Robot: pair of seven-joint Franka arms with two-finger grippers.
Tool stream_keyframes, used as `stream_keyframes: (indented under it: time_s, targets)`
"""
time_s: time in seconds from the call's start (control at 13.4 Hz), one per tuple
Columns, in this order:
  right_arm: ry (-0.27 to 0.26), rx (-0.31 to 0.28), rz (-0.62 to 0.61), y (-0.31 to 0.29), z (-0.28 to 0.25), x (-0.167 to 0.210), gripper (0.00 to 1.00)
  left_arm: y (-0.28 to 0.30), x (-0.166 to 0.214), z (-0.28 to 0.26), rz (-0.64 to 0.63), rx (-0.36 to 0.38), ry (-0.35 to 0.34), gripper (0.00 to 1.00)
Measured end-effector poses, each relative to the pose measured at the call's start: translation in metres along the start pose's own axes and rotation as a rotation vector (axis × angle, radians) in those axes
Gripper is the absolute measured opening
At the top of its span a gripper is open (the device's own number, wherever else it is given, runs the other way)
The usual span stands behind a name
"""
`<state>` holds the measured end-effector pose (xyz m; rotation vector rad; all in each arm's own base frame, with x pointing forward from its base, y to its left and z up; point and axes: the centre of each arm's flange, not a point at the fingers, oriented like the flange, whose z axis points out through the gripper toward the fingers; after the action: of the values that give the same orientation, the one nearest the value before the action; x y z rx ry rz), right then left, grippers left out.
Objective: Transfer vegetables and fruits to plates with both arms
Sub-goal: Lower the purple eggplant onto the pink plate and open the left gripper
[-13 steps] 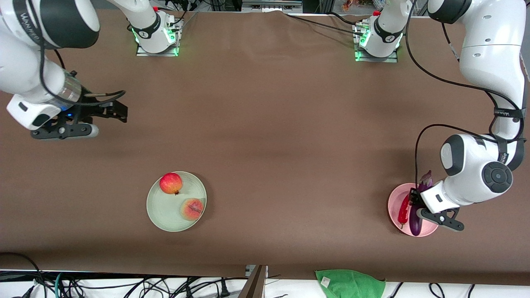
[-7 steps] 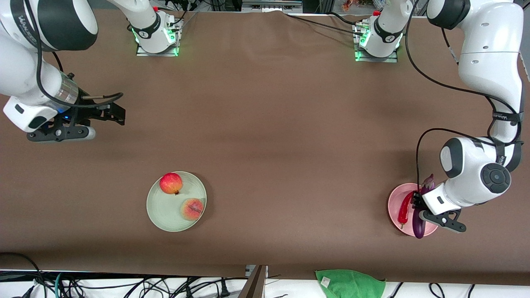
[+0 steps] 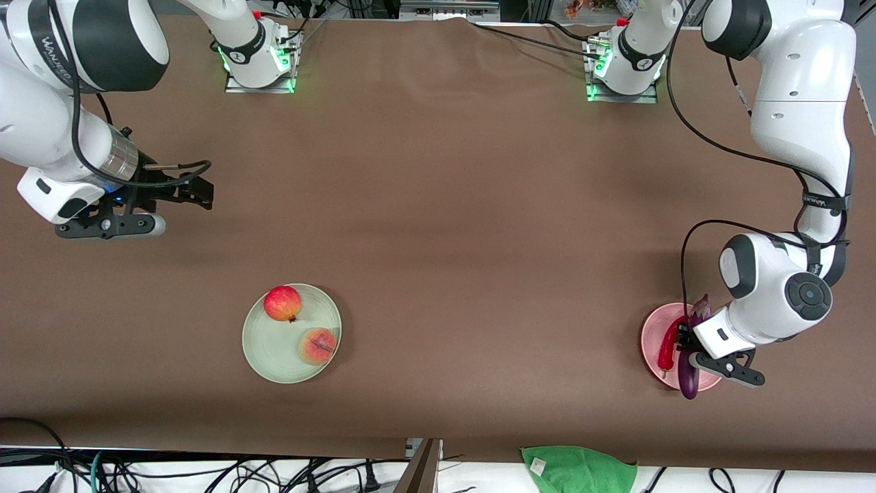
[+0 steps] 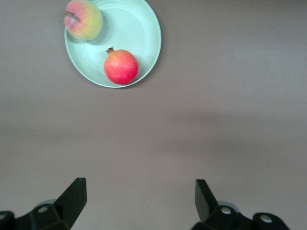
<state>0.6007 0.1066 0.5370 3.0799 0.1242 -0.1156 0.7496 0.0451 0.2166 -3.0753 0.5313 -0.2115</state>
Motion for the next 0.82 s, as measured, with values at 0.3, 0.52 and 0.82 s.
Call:
stream_keyframes:
  time_s: [0.3, 0.52, 0.82]
  targets:
    - [0.015, -0.045, 0.034, -0.017, -0.005, -0.004, 1.00, 0.001, 0.001, -0.001, -0.036, -0.034, 0.017, 0.44]
    - [0.076, -0.028, 0.071, -0.008, -0.004, -0.013, 1.00, 0.002, 0.002, -0.001, -0.082, -0.077, 0.036, 0.74]
    - [0.100, -0.010, 0.082, 0.001, 0.000, -0.034, 1.00, 0.001, 0.003, -0.004, -0.089, -0.081, 0.043, 1.00]
